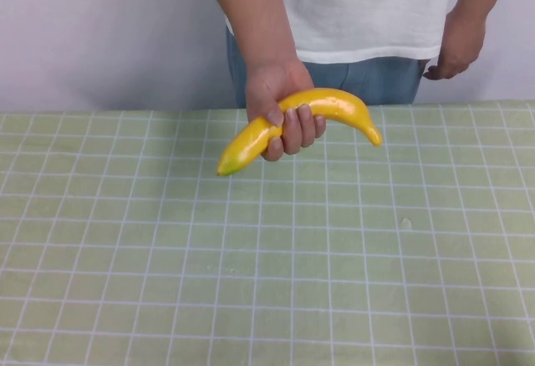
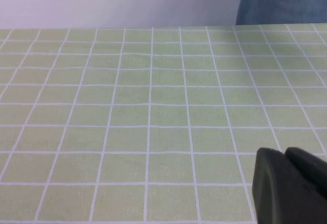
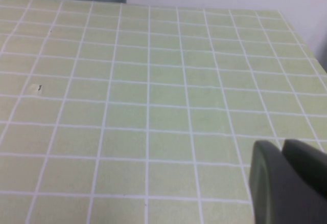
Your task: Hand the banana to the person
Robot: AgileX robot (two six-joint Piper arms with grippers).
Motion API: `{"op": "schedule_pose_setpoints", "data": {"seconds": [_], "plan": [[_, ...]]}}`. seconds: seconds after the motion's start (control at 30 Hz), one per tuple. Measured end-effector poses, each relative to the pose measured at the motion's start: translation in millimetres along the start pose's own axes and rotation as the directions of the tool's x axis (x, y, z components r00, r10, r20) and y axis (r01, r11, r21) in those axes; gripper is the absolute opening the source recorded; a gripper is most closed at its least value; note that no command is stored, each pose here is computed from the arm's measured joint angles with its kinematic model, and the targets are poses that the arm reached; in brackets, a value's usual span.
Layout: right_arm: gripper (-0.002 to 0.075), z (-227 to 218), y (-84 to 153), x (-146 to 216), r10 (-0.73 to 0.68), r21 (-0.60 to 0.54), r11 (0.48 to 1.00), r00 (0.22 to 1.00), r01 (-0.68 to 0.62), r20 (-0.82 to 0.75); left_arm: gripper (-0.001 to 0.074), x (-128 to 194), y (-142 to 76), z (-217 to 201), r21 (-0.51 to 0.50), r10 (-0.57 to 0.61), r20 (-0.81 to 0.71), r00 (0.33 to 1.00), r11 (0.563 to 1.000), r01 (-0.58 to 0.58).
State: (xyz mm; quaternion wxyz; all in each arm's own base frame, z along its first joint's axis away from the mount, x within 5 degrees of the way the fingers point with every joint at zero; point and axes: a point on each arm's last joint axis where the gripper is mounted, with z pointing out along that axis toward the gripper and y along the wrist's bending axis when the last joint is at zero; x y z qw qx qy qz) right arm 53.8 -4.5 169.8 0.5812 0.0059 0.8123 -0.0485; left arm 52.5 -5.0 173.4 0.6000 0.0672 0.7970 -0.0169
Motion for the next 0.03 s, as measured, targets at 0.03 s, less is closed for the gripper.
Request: {"op": "schedule_pose_setpoints", "data": {"seconds": [0.03], "plan": [[-0.0007, 0.0, 0.0, 0.0, 0.000, 0.000, 1.000, 1.000, 0.000, 0.000, -0.0004, 0.0, 0.0, 0.0, 0.000, 0.000, 0.000, 1.000, 1.000, 0.000]]}}
